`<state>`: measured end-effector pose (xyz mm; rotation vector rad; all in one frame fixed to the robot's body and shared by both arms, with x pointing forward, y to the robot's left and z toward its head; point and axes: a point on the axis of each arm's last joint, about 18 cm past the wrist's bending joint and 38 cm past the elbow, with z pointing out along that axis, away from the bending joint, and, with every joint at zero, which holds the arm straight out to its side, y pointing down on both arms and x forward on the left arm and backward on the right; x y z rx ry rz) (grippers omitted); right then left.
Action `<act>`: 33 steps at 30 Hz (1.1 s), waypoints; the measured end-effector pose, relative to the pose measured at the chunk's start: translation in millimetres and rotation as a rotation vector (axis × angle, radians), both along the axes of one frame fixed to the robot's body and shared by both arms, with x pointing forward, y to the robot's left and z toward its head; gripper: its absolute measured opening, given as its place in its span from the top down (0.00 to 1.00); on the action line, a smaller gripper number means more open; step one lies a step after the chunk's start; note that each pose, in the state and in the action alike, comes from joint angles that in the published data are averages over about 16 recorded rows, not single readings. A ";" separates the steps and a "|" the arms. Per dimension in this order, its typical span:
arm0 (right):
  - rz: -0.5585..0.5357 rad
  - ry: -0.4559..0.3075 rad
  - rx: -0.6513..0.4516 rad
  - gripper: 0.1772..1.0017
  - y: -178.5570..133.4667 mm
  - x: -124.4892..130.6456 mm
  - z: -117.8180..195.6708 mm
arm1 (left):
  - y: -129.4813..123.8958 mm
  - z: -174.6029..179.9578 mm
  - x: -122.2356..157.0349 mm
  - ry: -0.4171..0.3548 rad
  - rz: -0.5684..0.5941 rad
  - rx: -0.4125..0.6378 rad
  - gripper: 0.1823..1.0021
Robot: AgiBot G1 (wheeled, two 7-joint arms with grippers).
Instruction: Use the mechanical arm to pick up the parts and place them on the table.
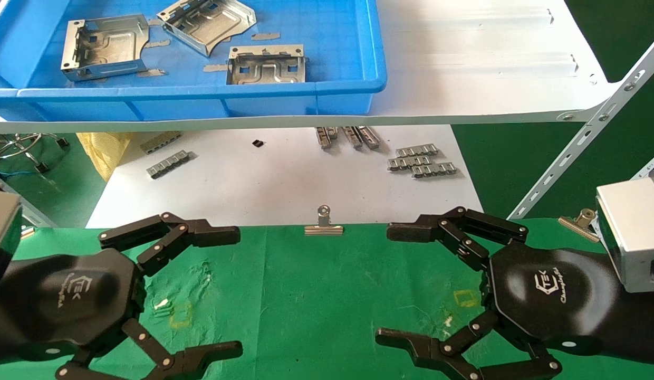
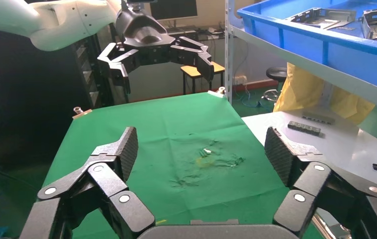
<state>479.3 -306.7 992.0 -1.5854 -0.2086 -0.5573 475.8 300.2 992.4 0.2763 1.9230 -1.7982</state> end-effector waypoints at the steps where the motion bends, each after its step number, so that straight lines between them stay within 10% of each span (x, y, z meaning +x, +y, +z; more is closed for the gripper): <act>1: 0.000 0.000 0.000 0.06 0.0 0.0 0.0 | 0.0 0.0 0.0 0.000 0.000 0.000 0.00; 33: 0.000 0.000 0.000 0.01 0.0 0.0 0.0 | 0.0 0.0 0.0 0.000 0.000 0.000 0.00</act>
